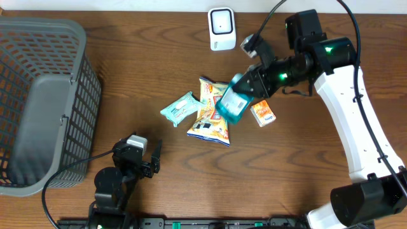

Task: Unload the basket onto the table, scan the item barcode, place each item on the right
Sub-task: 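Hold the bottle in front of the white scanner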

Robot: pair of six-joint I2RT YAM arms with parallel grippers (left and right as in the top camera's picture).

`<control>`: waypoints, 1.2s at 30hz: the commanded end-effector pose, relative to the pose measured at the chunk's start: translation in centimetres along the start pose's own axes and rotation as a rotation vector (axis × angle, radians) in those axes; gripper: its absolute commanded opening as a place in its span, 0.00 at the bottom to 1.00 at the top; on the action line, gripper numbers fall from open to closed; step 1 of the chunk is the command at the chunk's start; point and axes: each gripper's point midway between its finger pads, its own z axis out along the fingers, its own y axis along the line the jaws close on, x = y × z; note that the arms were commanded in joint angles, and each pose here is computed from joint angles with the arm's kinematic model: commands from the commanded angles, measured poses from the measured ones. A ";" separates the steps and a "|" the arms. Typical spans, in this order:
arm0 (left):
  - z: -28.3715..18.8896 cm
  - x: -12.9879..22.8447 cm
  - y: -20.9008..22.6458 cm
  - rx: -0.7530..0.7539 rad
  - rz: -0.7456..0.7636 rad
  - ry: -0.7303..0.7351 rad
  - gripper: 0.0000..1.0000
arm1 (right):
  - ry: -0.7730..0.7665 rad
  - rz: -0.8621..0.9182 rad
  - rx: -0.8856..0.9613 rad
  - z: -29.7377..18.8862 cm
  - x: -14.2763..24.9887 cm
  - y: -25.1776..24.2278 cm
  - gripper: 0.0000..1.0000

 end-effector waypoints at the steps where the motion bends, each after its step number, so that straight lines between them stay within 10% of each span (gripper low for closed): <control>1: 0.1 1.5 -0.2 0.012 -0.027 0.045 0.77 | -0.033 0.157 0.353 -1.8 -0.9 -5.2 0.01; 14: 0.1 1.5 -0.2 0.012 -0.027 0.045 0.77 | -0.072 0.027 1.073 -1.5 -4.9 -12.5 0.15; 36: 0.1 1.5 -0.2 0.012 -0.027 0.045 0.77 | -0.294 -0.442 1.592 4.1 -16.8 -15.3 0.25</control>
